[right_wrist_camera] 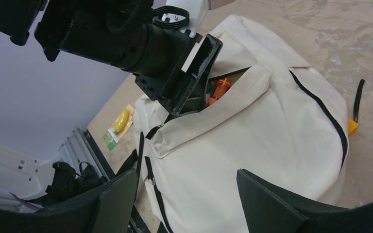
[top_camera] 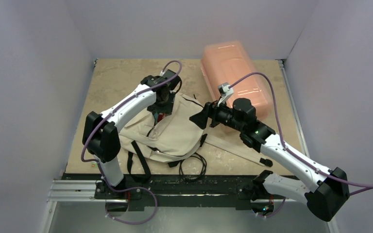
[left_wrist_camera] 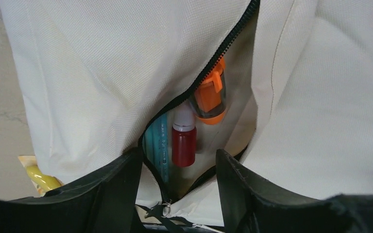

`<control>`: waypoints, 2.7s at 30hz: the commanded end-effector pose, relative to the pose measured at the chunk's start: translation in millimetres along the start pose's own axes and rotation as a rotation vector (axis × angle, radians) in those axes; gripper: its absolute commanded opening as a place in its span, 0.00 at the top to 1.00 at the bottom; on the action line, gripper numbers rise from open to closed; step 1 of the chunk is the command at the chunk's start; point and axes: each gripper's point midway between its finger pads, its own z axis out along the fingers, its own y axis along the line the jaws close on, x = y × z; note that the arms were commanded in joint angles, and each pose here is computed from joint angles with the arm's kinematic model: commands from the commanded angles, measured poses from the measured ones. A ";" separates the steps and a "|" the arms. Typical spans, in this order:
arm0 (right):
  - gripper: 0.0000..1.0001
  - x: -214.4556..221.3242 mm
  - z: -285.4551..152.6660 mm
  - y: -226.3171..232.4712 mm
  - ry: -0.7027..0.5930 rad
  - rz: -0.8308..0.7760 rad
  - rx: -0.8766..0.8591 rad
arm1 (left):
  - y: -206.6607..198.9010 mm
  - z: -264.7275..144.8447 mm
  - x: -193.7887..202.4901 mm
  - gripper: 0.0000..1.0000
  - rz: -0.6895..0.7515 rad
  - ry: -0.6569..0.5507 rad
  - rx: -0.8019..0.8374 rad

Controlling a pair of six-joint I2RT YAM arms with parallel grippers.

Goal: Pack the student bag
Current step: Place the stationery in the student bag, then pick up the stationery from the center of the board.

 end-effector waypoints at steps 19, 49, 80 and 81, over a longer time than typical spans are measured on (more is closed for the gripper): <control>0.21 3.1 12.6 7.9 -0.002 -0.049 -0.095 | 194.1 -43.9 112.9 0.27 -0.814 -0.166 0.111; 0.14 53.6 -7.6 95.0 0.009 -0.305 -0.209 | 242.1 70.9 209.7 0.44 -1.272 0.172 -0.228; 0.12 32.5 12.2 76.3 0.073 -0.106 -0.218 | 140.0 -78.6 48.9 1.00 -1.314 -0.407 0.472; 0.11 30.1 12.9 80.2 0.066 -0.097 -0.234 | 123.7 -86.5 39.1 1.00 -1.323 -0.417 0.555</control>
